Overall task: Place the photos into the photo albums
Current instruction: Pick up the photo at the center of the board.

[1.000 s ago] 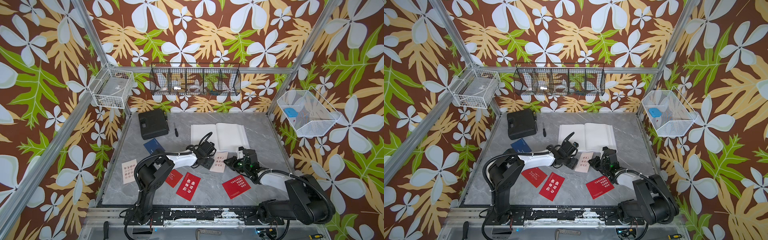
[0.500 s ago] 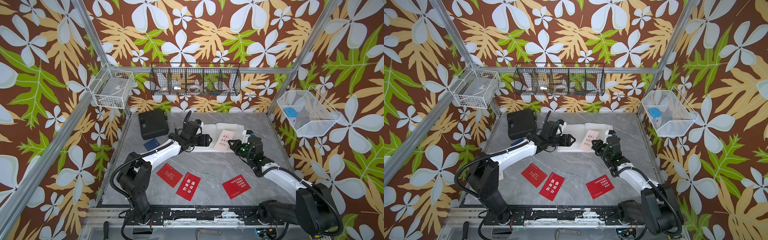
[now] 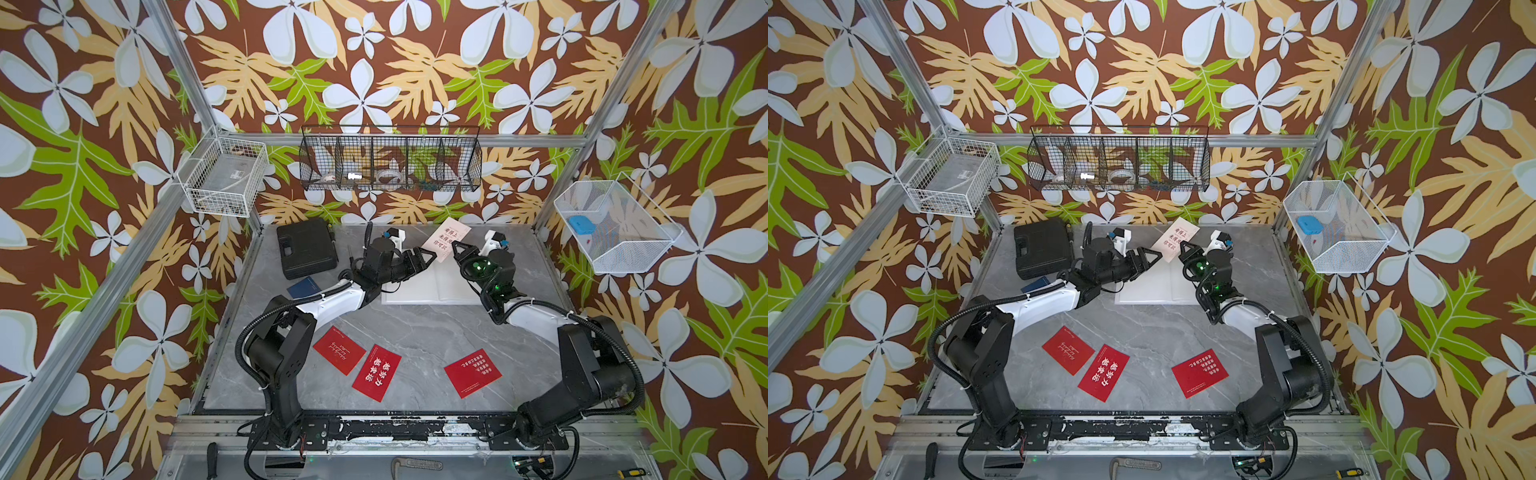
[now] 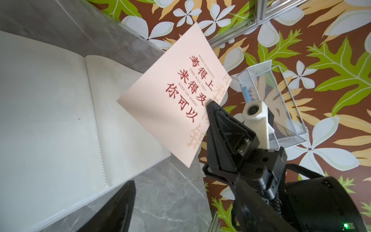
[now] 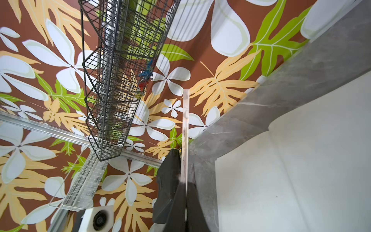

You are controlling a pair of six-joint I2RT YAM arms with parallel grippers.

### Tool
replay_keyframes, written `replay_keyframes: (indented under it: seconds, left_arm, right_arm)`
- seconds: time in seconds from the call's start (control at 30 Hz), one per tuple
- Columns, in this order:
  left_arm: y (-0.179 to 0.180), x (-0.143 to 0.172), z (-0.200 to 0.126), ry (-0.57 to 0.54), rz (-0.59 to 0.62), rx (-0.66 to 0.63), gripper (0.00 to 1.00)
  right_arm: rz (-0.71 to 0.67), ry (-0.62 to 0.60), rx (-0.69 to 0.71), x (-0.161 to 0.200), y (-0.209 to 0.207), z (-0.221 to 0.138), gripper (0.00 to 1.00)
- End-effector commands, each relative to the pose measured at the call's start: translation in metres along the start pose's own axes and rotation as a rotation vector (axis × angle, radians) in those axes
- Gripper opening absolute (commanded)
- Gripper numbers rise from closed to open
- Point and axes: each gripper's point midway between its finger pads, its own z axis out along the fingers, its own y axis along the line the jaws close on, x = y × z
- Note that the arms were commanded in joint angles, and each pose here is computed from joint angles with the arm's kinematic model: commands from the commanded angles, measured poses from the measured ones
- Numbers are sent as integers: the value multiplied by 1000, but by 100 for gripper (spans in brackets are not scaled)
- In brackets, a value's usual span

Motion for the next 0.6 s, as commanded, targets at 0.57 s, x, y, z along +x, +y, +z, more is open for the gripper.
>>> replay_keyframes:
  seconds: [0.57]
  left_arm:
    - [-27, -29, 20, -92, -35, 145, 40]
  right_arm:
    - [129, -42, -88, 0, 15, -9, 0]
